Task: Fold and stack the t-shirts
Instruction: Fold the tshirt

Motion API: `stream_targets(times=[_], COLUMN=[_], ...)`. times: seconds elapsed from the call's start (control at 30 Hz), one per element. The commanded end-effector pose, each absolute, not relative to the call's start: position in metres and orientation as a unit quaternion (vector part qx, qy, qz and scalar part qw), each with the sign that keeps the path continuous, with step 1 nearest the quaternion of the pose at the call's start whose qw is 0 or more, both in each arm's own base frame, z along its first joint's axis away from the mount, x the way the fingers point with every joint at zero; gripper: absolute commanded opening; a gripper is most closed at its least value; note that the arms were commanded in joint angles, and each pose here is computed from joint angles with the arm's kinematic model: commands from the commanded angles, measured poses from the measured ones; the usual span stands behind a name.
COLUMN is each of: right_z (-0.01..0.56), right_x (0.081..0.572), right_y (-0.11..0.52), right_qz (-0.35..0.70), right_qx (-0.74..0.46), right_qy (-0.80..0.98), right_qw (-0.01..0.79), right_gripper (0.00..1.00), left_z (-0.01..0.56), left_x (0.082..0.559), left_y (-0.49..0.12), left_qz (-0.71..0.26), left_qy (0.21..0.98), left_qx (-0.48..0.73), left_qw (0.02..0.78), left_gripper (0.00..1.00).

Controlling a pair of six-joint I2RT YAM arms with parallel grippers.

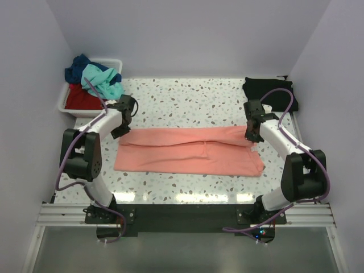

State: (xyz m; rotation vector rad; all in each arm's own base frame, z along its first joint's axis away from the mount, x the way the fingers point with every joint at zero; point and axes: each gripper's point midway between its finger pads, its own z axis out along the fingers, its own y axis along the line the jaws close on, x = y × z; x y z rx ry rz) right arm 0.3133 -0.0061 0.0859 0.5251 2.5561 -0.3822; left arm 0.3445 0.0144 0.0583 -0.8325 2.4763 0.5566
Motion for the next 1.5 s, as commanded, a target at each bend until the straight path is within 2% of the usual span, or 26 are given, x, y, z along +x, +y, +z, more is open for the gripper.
stream_targets(times=[0.0, 0.2, 0.47, 0.83, 0.87, 0.97, 1.17, 1.33, 1.47], right_z=[0.084, 0.083, 0.080, 0.079, 0.079, 0.082, 0.095, 0.091, 0.088], right_x=[0.306, 0.306, 0.303, 0.291, 0.288, 0.276, 0.276, 0.299, 0.322], right_y=[-0.014, -0.013, -0.012, -0.006, -0.007, -0.008, -0.001, 0.027, 0.050], right_qz=[-0.159, -0.158, -0.156, -0.144, -0.146, -0.152, -0.123, -0.043, 0.016], right_qx=[0.197, 0.197, 0.194, 0.190, 0.190, 0.195, 0.203, 0.184, 0.167], right_qy=[0.938, 0.939, 0.941, 0.950, 0.951, 0.953, 0.951, 0.956, 0.957], right_qw=[0.239, 0.235, 0.230, 0.202, 0.195, 0.177, 0.199, 0.224, 0.237], right_gripper=[0.00, 0.00, 0.00, 0.00, 0.12, 0.32, 0.37, 0.31, 0.32], left_z=[0.077, 0.065, 0.072, 0.051, 0.050, 0.046, 0.045, 0.041, 0.038], left_x=[0.339, 0.324, 0.343, 0.365, 0.365, 0.363, 0.369, 0.374, 0.373], left_y=[0.021, 0.017, -0.002, -0.038, -0.038, -0.035, -0.032, -0.035, -0.035], left_qz=[0.204, 0.196, 0.129, 0.045, 0.049, 0.061, 0.072, 0.068, 0.069], left_qy=[0.888, 0.900, 0.907, 0.928, 0.929, 0.929, 0.929, 0.931, 0.933], left_qx=[-0.325, -0.315, -0.305, -0.281, -0.280, -0.279, -0.274, -0.269, -0.267], left_qw=[0.253, 0.230, 0.260, 0.241, 0.239, 0.236, 0.237, 0.236, 0.233], left_gripper=[0.33, 0.24, 0.26, 0.25, 0.24, 0.24, 0.24, 0.24, 0.24])
